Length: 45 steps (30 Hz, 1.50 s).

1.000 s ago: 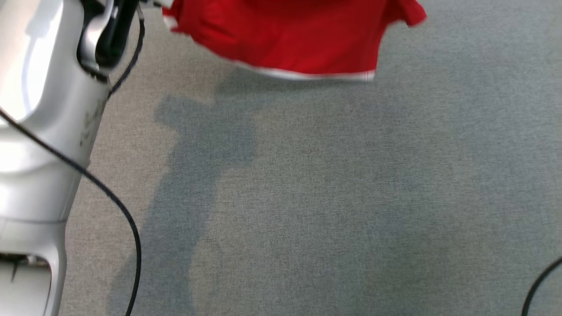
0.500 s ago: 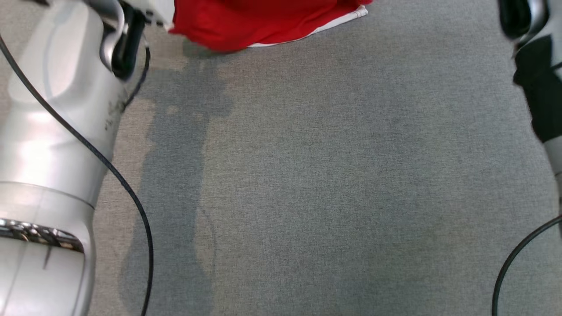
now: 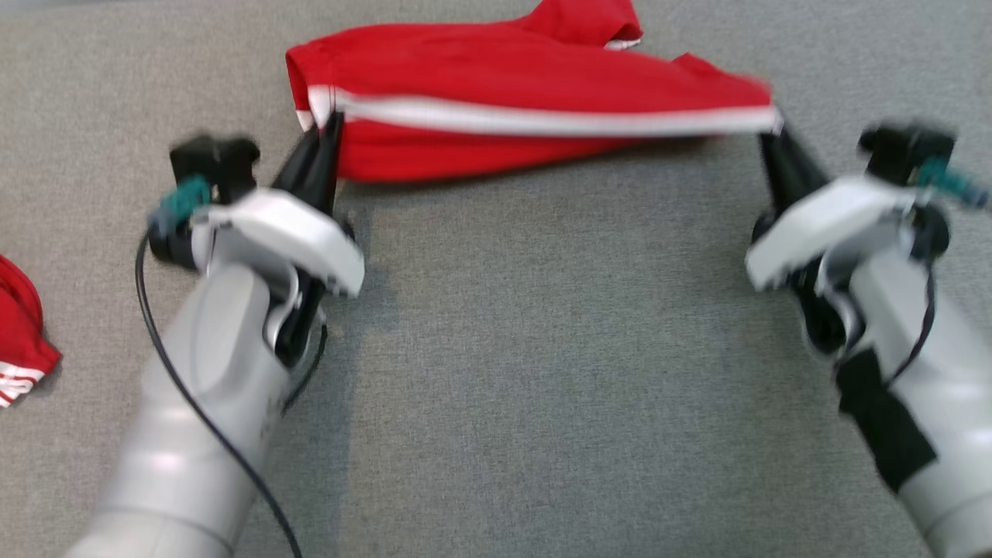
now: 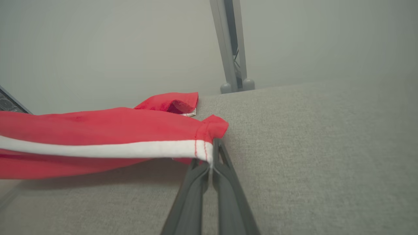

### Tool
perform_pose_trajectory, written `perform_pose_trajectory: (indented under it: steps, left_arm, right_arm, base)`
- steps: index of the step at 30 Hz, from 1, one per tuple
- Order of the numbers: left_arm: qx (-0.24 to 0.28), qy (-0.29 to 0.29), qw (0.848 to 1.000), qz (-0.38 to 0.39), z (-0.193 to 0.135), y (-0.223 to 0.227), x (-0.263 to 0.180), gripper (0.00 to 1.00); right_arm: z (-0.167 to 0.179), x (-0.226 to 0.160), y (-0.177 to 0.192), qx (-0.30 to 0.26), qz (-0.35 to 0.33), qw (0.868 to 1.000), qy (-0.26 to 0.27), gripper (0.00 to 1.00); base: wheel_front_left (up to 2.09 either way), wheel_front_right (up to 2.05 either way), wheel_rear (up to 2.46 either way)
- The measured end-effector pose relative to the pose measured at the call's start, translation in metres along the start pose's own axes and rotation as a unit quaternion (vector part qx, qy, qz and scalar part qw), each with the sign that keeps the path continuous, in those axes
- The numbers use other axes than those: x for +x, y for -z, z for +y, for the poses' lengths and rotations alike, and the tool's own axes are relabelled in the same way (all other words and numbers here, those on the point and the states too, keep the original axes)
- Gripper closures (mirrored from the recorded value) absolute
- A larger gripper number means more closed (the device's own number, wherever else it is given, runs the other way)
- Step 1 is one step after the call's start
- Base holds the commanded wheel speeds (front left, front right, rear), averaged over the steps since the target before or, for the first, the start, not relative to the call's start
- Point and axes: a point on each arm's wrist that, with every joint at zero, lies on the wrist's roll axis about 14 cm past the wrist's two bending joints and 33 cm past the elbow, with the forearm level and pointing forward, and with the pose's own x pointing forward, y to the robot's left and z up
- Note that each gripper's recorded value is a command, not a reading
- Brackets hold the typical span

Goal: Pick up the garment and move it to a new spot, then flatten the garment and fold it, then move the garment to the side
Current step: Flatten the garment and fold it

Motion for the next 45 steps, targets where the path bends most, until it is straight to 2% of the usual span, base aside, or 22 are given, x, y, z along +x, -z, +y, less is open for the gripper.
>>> perform_pose_trajectory:
  steps: [3,10,21,30,39,45]
  left_arm:
    - [-0.007,-0.005,1.0,0.011,0.0,0.017,-0.022,1.0]
    - [-0.009,0.016,1.0,0.02,-0.021,0.043,-0.07,1.0]
    - [-0.013,0.024,1.0,0.002,-0.037,0.044,-0.151,1.0]
    - [-0.019,0.012,0.999,0.026,-0.053,0.03,-0.211,1.0]
    - [-0.026,0.005,0.999,0.024,-0.06,0.011,-0.23,1.0]
    - [-0.034,0.0,0.999,0.026,-0.06,0.009,-0.229,1.0]
  right_arm:
    - [0.003,-0.028,0.029,0.022,0.024,0.999,0.003,1.0]
    - [0.012,-0.081,0.047,0.048,0.026,0.999,0.0,1.0]
    - [0.006,-0.166,0.059,0.083,0.016,0.996,0.031,1.0]
    - [0.003,-0.231,0.053,0.072,0.035,0.995,0.058,1.0]
    - [0.008,-0.254,0.022,0.047,0.034,0.995,0.082,1.0]
    - [0.007,-0.245,0.006,0.032,0.026,0.996,0.081,1.0]
  base:
    - [0.0,0.0,0.0]
    - [0.0,0.0,0.0]
    - [0.0,0.0,0.0]
    - [0.0,0.0,0.0]
    - [0.0,0.0,0.0]
    - [0.0,0.0,0.0]
